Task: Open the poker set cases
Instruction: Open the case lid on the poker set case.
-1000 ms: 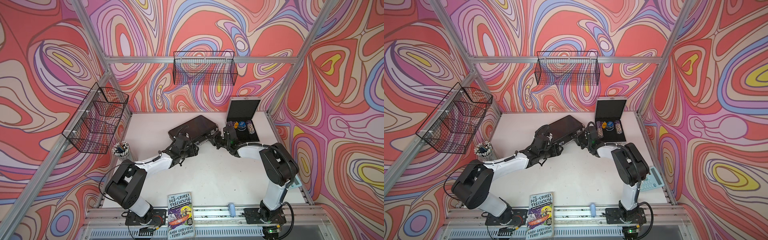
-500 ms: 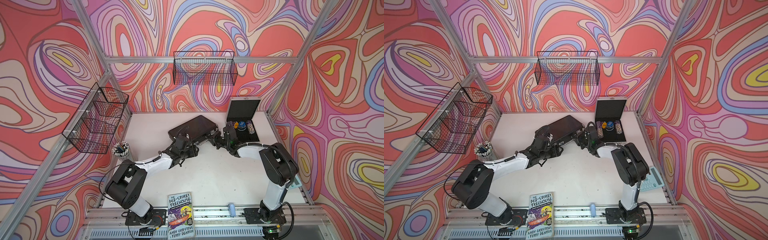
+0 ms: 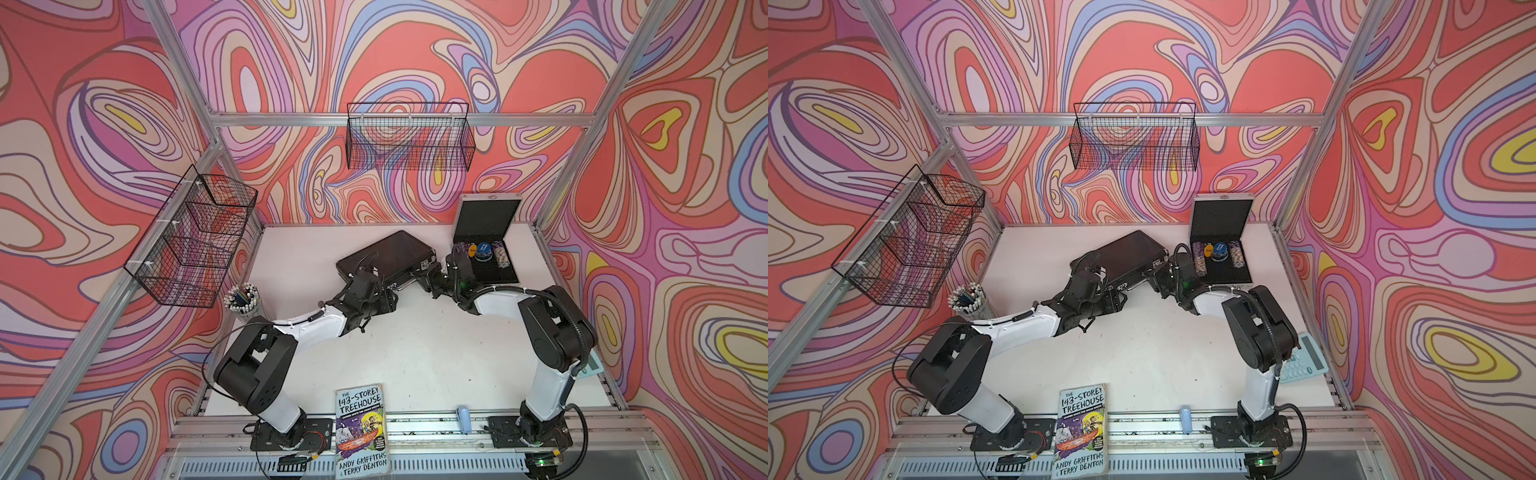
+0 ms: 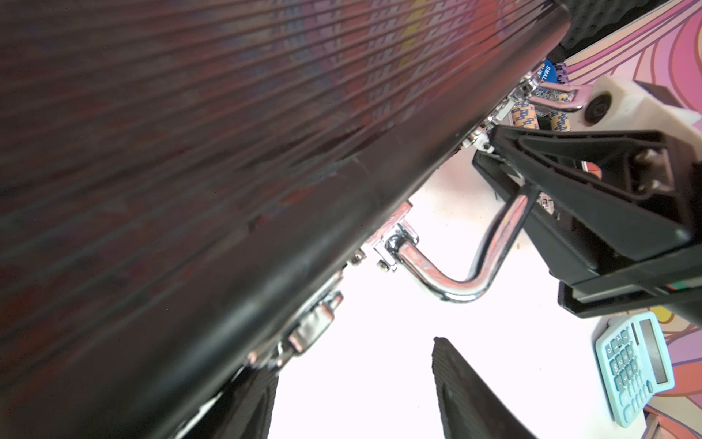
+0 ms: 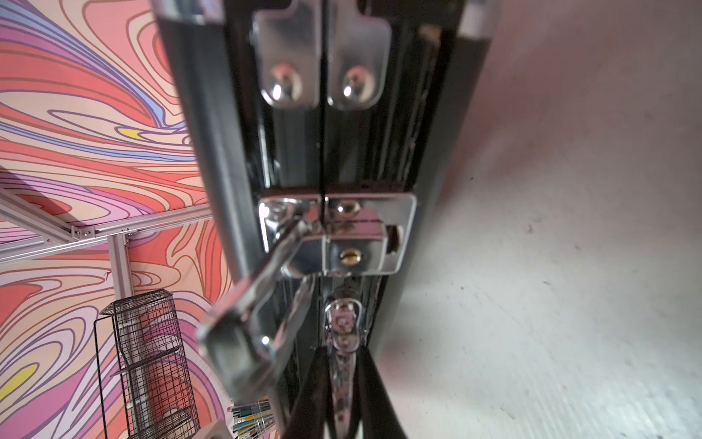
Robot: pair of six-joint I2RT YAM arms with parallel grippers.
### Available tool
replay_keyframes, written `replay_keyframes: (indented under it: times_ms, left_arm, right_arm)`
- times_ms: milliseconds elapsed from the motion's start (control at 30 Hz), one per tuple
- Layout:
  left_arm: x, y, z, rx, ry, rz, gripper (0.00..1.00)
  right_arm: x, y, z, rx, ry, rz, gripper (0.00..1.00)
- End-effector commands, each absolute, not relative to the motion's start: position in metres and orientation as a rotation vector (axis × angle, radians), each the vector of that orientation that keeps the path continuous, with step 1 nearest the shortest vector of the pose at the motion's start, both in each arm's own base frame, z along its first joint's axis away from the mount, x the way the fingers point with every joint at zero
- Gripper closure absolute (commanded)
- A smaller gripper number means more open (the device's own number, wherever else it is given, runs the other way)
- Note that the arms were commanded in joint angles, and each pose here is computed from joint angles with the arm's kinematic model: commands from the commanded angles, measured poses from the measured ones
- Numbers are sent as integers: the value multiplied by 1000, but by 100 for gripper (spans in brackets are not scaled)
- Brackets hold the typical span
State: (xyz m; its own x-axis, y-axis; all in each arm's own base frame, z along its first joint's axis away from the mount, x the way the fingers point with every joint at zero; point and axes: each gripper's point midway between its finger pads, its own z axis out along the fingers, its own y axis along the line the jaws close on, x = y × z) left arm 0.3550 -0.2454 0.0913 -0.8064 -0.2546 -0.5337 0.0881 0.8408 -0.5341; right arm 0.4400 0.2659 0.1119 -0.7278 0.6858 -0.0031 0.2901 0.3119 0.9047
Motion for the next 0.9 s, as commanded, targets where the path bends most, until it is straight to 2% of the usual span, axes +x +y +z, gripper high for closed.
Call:
replay_keyframes:
  times_ms: [0,467,867]
  left_arm:
    - [369,-250,104,-126,2353,-743,34]
    - [383,-247,132,-109,2273,-767,35]
    - [391,-250,155,-95,2207,-831,35]
  right_arm:
    - [448,289,165,683,2062,1550,100]
    - [446,286,158,691,2076,1527,100]
    - [439,277,120,699,2150,1414,100]
